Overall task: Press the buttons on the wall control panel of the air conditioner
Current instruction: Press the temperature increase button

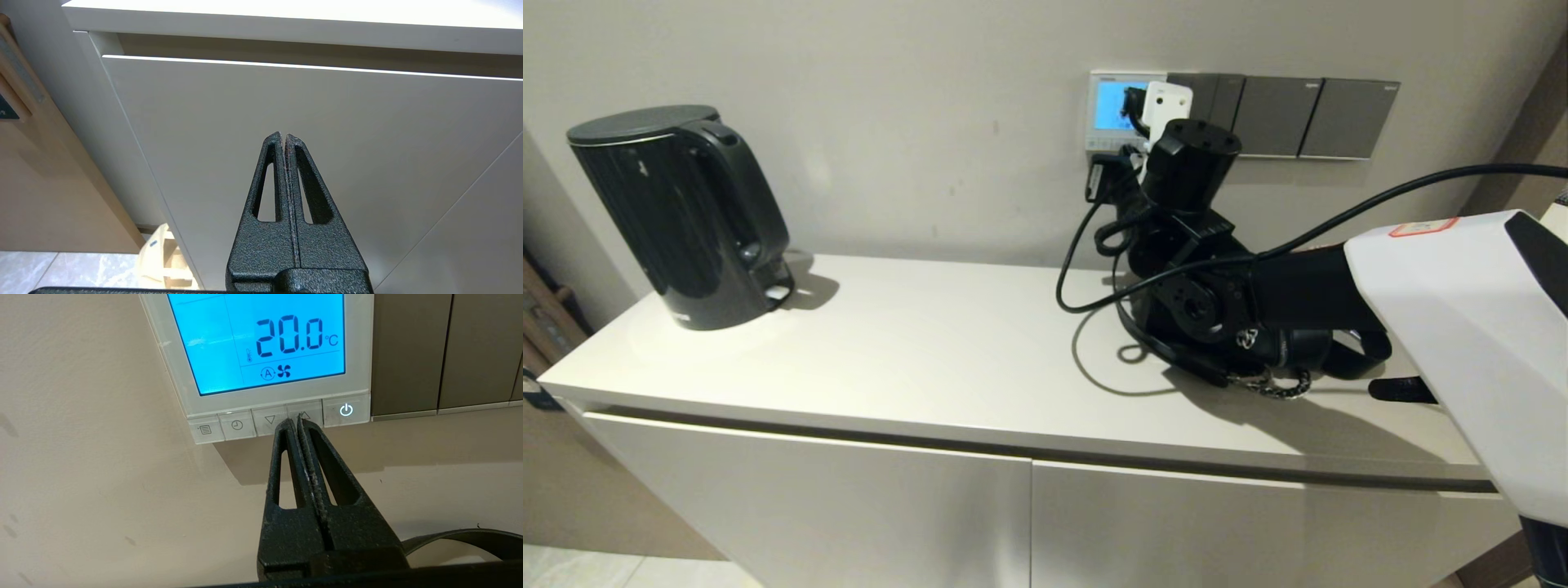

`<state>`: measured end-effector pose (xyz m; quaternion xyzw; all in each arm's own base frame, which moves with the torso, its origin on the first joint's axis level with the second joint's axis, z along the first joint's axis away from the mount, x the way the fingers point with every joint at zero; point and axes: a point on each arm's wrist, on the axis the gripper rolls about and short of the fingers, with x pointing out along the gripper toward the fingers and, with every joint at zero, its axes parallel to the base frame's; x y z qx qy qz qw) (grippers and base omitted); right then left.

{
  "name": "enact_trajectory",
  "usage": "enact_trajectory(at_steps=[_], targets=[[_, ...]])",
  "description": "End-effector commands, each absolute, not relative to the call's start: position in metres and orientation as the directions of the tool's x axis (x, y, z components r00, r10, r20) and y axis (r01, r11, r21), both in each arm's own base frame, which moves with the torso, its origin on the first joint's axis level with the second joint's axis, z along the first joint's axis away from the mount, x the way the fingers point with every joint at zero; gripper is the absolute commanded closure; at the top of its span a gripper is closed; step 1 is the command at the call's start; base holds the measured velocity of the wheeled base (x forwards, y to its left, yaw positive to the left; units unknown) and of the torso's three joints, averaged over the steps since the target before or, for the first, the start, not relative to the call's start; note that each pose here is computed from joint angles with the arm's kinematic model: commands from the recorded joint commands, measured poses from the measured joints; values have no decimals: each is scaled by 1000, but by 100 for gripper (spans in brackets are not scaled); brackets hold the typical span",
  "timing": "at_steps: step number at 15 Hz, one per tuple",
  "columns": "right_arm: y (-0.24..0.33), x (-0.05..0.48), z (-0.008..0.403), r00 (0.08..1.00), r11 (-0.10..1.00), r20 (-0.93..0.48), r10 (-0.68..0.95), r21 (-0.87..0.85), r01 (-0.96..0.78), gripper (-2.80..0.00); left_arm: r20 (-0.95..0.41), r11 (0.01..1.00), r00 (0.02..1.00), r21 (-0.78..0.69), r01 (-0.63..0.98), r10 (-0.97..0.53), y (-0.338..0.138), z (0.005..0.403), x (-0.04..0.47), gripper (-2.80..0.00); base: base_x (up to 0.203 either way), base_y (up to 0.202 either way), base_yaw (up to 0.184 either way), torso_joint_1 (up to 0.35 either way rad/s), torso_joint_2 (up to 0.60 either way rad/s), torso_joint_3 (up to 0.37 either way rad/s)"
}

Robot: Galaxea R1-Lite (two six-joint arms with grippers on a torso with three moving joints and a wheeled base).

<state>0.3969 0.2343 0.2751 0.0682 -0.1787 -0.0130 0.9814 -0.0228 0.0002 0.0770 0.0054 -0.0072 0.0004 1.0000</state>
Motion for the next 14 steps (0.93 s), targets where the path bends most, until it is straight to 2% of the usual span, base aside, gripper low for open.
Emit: enact_trajectory(at_steps=[1,14], targets=[[234,397,276,934,990,352,-55,141,5,0,14,1000,1000,11,-2,2,0,77,-23,0,0,0,0,0,0,0],[234,393,278,935,990,352,-49,141,-1,0,14,1000,1000,11,-2,2,0,77,-23,0,0,0,0,0,0,0]])
